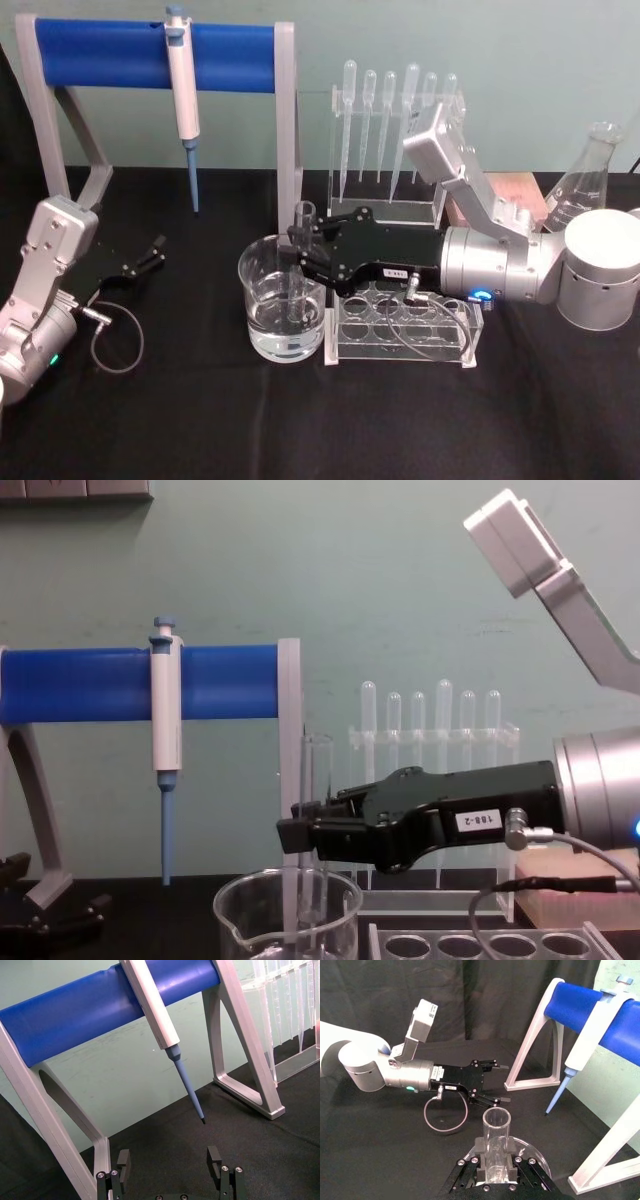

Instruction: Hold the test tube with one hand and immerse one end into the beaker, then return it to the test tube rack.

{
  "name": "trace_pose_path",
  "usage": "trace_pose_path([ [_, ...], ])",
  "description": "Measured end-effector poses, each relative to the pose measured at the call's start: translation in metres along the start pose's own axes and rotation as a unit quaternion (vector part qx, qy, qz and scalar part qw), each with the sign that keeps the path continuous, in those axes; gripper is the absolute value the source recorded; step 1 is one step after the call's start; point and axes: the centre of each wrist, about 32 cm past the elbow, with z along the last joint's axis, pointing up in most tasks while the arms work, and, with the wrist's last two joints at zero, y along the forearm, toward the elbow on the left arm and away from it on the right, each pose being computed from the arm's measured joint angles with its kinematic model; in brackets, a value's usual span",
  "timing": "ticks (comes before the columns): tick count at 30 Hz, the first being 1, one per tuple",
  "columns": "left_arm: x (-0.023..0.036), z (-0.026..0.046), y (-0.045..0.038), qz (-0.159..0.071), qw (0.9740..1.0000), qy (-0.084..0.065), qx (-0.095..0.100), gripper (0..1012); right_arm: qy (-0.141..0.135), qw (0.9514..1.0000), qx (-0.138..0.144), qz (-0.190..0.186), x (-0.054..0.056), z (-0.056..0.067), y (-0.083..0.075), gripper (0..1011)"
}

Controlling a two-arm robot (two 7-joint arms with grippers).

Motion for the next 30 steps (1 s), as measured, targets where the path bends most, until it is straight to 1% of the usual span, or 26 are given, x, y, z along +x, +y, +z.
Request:
trace_pose_path([
  [5, 0.0000, 0.0000, 0.0000, 0.000, 1.0000, 0.000, 0.000, 1000, -0.001, 1.0000, 0.004, 0.002, 0.001, -0.007, 0.000, 224],
  [11, 0.0000, 0.0000, 0.0000, 0.000, 1.0000, 0.000, 0.000, 1000, -0.001, 1.0000, -0.001, 0.004, 0.001, -0.015, 0.000, 224],
  [22, 0.0000, 0.0000, 0.0000, 0.000, 1.0000, 0.000, 0.000, 1000, -0.006, 1.0000, -0.007, 0.004, -0.001, -0.019, 0.001, 225],
  [30, 0.0000, 0.0000, 0.0000, 0.000, 1.0000, 0.000, 0.000, 1000, -0.001, 1.0000, -0.007, -0.003, 0.001, -0.020, 0.006, 225],
])
